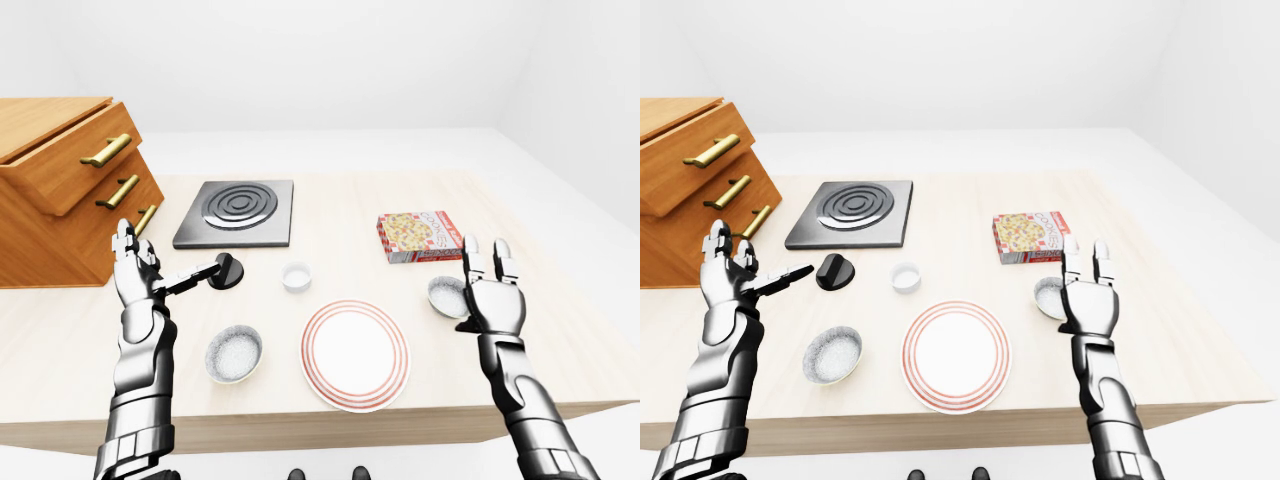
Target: Pick the akita bowl next to the plate and place it on the plate.
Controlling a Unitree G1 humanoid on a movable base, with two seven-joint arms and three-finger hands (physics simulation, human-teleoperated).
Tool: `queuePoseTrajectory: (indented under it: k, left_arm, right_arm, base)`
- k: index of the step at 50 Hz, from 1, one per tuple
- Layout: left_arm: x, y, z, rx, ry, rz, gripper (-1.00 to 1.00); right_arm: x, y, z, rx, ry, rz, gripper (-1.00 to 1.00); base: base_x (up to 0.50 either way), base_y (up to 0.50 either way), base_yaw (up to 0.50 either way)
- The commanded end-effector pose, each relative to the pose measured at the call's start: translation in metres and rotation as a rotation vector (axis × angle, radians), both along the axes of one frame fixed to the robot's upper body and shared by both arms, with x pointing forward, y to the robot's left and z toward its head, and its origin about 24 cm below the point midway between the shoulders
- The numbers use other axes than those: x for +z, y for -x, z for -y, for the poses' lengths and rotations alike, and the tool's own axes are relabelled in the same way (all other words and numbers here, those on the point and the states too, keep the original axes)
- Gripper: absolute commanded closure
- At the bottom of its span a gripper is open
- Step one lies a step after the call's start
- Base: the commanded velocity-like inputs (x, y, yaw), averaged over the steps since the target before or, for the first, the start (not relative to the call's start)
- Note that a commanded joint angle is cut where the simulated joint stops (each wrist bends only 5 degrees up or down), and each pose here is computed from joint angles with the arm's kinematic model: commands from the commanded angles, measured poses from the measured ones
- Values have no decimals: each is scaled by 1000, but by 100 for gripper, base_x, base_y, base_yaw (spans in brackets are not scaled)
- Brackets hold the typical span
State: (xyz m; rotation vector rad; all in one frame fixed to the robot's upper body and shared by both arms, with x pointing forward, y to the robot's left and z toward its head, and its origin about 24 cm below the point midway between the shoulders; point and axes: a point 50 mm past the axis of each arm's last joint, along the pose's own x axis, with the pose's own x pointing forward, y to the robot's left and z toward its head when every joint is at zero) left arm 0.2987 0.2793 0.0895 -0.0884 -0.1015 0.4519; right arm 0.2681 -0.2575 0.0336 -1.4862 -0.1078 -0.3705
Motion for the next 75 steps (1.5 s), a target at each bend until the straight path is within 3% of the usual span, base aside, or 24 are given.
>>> queuePoseTrajectory:
  k: [1,32,58,72,73,74,75]
  left_arm:
    - [0,0,0,0,0,0,-100]
    - [1,2,1,-1,-2,2,-100]
    - [3,2,1,-3,3,3,-100]
    - [3,1,1,-6,34,-2,-100]
    - [4,1,1,-6,35,-1,-100]
    - [4,1,1,-6,35,0,-100]
    - [6,0,1,-5,35,4,-100]
  right_arm:
    - [-5,-1,-1,4,-3,-21,-100]
    - [-17,-6,7,-25,-33,-93,-100]
    - [-40,-18,18,-61,-27,-265,-100]
    - [-39,-20,14,-45,-16,-263,-100]
    - [-39,-21,14,-46,-17,-268,-80]
    - [-40,-21,14,-47,-18,-271,29]
    - [-41,-21,12,-37,-7,-280,100]
  base:
    - [0,0,0]
    - [0,0,0]
    - [0,0,0]
    - [0,0,0]
    - [0,0,0]
    - [0,0,0]
    - [0,0,0]
